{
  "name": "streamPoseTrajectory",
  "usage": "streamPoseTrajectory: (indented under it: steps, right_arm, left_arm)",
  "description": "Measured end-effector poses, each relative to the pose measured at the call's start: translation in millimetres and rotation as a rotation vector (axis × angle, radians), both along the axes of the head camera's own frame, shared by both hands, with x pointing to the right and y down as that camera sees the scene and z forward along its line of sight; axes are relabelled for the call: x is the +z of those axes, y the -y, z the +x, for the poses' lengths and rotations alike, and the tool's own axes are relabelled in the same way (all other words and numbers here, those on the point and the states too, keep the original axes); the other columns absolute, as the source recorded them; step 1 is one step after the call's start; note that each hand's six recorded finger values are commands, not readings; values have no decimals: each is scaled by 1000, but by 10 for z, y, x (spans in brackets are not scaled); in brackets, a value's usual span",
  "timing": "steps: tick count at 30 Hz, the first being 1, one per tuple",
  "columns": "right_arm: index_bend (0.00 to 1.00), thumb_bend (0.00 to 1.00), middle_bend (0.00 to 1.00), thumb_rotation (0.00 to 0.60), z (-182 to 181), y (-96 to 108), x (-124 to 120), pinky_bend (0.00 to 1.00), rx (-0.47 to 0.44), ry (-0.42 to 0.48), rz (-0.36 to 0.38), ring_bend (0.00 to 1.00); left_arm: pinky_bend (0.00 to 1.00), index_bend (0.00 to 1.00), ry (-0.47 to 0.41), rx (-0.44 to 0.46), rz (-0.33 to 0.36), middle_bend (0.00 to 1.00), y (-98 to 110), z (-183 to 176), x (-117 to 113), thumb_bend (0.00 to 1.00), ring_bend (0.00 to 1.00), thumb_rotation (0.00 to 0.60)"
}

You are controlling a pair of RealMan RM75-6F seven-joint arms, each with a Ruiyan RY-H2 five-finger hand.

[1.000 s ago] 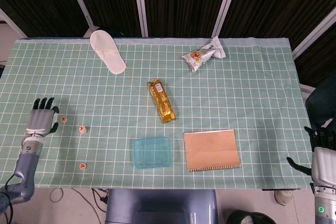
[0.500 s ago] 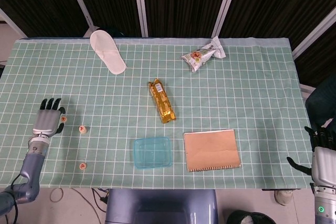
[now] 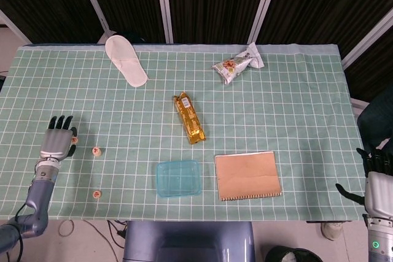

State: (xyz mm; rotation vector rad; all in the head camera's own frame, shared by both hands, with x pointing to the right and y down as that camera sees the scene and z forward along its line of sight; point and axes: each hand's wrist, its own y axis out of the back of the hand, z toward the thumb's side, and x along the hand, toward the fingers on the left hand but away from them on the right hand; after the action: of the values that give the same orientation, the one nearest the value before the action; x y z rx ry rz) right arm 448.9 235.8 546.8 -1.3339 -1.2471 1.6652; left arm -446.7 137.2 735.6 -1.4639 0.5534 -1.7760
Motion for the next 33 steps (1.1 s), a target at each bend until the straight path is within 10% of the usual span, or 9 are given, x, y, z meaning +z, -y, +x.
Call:
streamPoseTrajectory:
  steps: [33]
  right_arm:
    - [150,205,69,600,6,0,-1,0,11,-2,3,72]
  left_arm:
    - [67,475,1,10,9,75,1,40,-25,350,0,600]
